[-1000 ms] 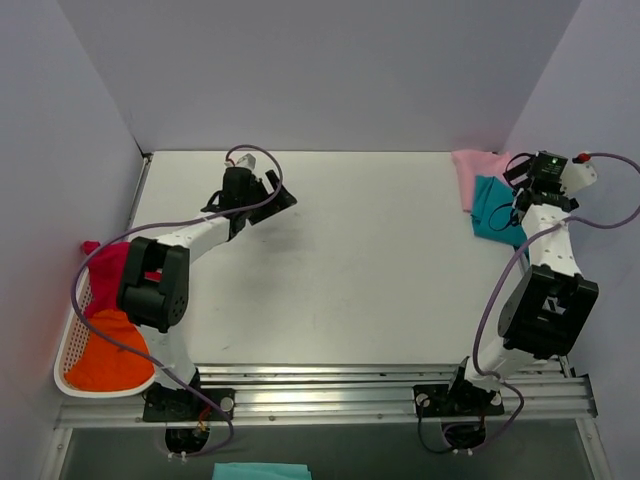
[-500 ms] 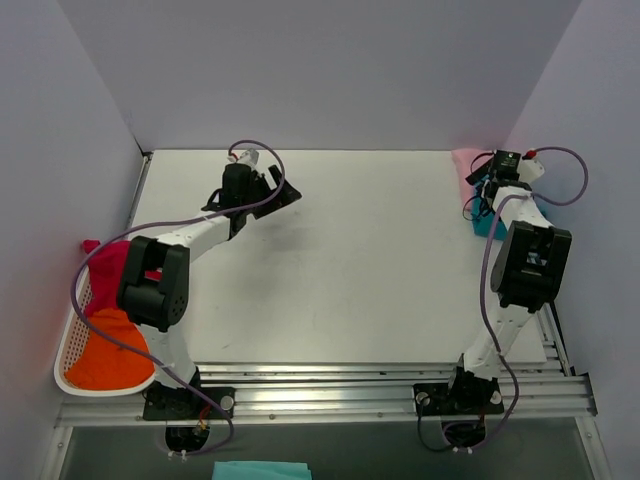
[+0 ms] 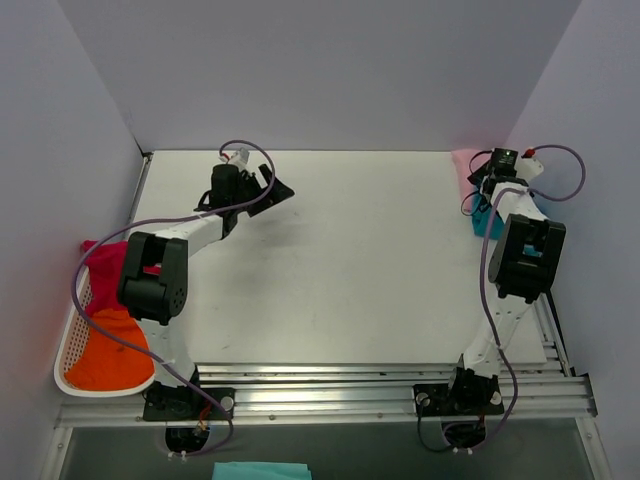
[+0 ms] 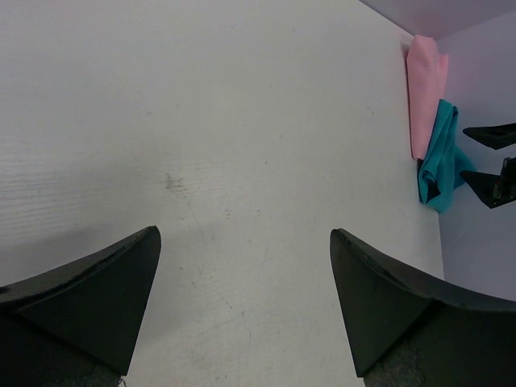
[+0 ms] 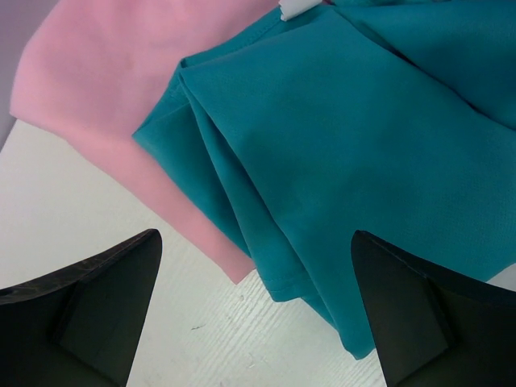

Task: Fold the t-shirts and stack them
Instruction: Neatly place the folded tshirt to the corner

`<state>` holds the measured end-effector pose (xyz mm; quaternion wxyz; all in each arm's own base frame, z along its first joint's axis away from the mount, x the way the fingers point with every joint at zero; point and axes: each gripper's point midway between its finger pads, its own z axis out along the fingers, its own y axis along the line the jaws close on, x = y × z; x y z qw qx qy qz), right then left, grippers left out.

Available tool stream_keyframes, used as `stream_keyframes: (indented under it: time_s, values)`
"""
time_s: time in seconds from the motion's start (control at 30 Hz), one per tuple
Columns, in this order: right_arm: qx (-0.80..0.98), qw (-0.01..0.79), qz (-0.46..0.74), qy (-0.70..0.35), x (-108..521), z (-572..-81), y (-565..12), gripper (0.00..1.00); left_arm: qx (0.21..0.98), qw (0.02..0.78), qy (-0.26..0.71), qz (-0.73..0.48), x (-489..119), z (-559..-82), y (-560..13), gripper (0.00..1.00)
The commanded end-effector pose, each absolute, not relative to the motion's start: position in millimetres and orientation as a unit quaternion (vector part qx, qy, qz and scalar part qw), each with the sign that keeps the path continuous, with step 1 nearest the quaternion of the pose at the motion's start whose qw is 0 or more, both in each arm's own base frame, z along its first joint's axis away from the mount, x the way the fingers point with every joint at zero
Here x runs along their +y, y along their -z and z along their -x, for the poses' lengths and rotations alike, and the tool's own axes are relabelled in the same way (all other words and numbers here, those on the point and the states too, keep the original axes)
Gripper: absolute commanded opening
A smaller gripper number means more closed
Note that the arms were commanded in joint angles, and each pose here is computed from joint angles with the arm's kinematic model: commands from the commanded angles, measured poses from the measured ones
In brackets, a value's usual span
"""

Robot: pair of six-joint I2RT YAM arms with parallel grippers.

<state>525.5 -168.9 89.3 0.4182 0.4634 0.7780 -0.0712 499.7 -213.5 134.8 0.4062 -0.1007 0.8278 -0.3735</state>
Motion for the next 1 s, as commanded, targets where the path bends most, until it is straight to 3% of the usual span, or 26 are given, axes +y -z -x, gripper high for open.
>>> stream_keyframes:
  time_s: [0.0,0.27,0.33,0.43,0.47,0.67,0.7,0.97]
  values:
    - [0.782,0.405,-0.463,0.098,-172.2,-526.5,-71.8,1.0,0.806,0.428,0.4,0.085,-213.1,-505.8,-149.1,0.95]
    - [0.786,0.39,-0.467,0.11,-176.7,-534.0,-50.3,0.98,0.803,0.42,0.413,0.091,-207.3,-506.7,-137.8,0.95]
    - [0.785,0.391,-0.468,0.111,-178.2,-534.1,-50.4,0.88,0.803,0.418,0.414,0.091,-207.1,-507.6,-135.5,0.95]
    - [0.783,0.395,-0.467,0.11,-177.7,-534.3,-52.6,0.53,0.803,0.416,0.416,0.092,-206.1,-509.0,-131.6,0.95]
    - [0.783,0.396,-0.467,0.112,-178.8,-534.0,-54.3,0.35,0.804,0.414,0.416,0.094,-206.3,-509.6,-127.8,0.95]
    - [0.779,0.398,-0.47,0.12,-180.1,-528.8,-62.9,0.03,0.803,0.412,0.42,0.095,-207.0,-510.4,-125.4,0.95]
    - [0.775,0.404,-0.472,0.119,-181.4,-528.5,-69.4,0.0,0.803,0.412,0.42,0.095,-207.1,-510.8,-125.3,0.95]
    - [0.756,0.436,-0.476,0.106,-182.3,-534.7,-105.9,0.0,0.801,0.411,0.425,0.095,-208.4,-510.9,-126.2,0.95]
